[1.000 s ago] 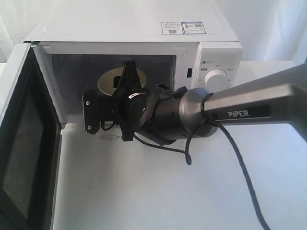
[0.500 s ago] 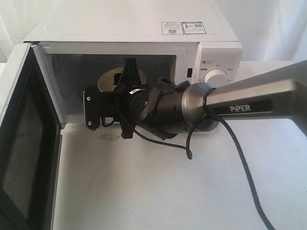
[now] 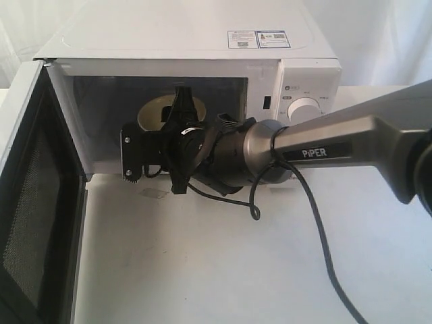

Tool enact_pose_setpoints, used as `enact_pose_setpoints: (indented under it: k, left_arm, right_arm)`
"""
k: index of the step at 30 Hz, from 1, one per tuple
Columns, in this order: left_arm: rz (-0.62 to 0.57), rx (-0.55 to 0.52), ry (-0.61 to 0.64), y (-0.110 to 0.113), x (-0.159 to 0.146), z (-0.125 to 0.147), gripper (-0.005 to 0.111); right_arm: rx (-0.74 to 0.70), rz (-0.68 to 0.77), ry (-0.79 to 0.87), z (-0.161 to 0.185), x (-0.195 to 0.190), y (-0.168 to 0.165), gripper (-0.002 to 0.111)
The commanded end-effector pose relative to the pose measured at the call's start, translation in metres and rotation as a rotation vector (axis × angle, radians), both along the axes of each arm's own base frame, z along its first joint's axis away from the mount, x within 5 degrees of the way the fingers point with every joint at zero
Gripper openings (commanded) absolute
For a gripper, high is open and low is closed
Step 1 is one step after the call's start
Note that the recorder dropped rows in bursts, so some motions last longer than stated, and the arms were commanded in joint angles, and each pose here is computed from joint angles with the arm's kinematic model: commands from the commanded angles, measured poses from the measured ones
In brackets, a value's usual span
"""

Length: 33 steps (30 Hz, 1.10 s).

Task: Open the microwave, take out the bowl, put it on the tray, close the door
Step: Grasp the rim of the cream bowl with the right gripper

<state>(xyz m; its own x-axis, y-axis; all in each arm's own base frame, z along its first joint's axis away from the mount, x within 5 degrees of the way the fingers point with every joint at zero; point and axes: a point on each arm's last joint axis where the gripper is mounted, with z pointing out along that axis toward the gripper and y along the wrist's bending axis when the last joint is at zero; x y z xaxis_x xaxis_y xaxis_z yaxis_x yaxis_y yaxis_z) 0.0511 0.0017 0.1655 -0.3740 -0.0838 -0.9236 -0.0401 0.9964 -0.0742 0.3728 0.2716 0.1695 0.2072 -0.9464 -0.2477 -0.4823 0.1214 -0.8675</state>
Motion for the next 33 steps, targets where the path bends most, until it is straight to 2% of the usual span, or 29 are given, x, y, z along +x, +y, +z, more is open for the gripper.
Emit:
enact_pose_setpoints:
  k: [1, 17, 28, 30, 33]
  left_arm:
    - [0.001, -0.005, -0.003, 0.0, 0.0, -0.001, 0.0]
    - [0.001, -0.005, -0.003, 0.0, 0.0, -0.001, 0.0]
    - [0.001, -0.005, -0.003, 0.0, 0.0, -0.001, 0.0]
    - [0.001, -0.005, -0.003, 0.0, 0.0, -0.001, 0.0]
    - [0.001, -0.005, -0.003, 0.0, 0.0, -0.001, 0.0]
  right_arm:
    - [-0.01, -0.018, -0.005, -0.003, 0.007, -0.005, 0.057]
    - [-0.007, -0.016, 0.011, -0.013, 0.016, -0.001, 0.055]
    - [-0.001, -0.028, 0.014, -0.014, 0.017, -0.001, 0.005]
    - [-0.002, -0.032, 0.009, -0.013, 0.017, -0.002, 0.0]
    - [-0.001, -0.037, 0.002, -0.012, 0.017, -0.002, 0.0]
